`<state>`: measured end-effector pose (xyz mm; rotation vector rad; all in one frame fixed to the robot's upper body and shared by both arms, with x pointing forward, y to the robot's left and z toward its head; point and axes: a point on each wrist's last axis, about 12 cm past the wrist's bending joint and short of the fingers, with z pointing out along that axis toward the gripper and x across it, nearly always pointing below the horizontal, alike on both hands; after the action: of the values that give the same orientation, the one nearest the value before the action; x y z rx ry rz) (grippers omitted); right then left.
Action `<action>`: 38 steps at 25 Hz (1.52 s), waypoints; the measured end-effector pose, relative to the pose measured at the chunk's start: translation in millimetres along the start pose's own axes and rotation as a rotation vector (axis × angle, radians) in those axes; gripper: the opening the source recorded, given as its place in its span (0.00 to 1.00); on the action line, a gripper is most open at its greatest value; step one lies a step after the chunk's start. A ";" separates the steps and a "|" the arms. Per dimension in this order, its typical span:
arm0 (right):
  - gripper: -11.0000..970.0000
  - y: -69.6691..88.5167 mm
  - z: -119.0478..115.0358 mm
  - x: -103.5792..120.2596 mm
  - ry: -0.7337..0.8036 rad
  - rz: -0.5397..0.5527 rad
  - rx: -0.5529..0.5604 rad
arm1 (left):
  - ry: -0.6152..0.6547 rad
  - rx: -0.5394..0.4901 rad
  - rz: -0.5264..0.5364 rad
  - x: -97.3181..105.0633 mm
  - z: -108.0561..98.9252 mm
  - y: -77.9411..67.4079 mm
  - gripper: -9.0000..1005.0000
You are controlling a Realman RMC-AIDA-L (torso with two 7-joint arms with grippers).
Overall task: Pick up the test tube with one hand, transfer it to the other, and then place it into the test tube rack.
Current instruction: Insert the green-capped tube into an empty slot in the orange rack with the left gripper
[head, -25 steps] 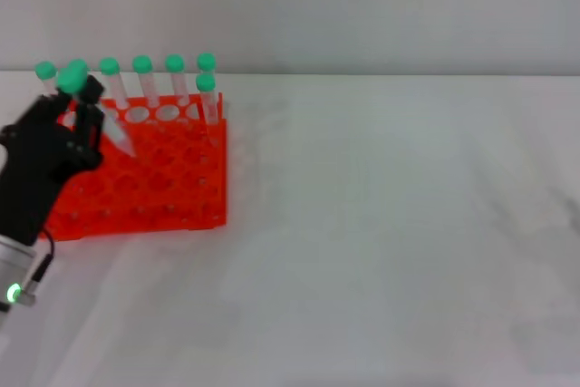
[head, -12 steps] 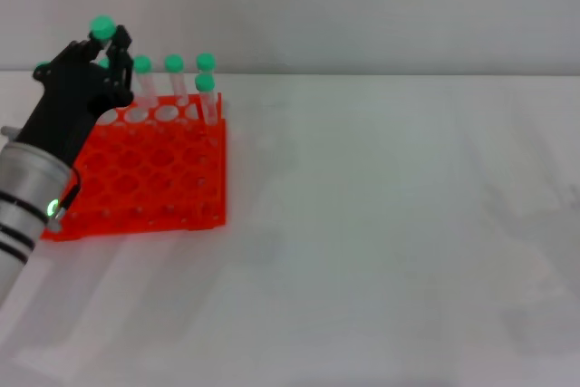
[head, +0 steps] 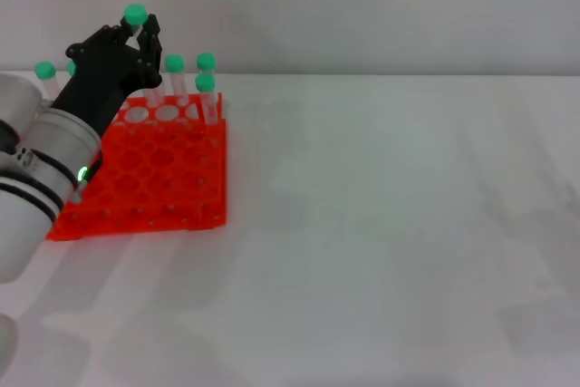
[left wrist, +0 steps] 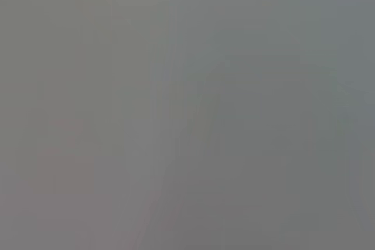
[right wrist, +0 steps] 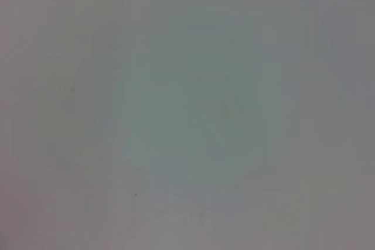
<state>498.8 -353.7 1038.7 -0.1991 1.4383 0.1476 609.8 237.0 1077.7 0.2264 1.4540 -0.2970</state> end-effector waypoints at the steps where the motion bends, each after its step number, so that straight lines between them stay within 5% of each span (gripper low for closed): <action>1: 0.90 0.0 0.1 0.0 0.000 0.000 0.000 | 0.008 -0.002 0.001 0.2 1.6 0.0 0.22; 38: 0.90 3.2 5.8 -0.8 -0.005 0.003 -0.011 | 0.194 0.083 0.135 8.6 24.9 -8.2 0.23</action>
<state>503.6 -349.3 1040.1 -0.2052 1.4330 0.1586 631.2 220.5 1072.0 0.4286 1.6108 -0.2308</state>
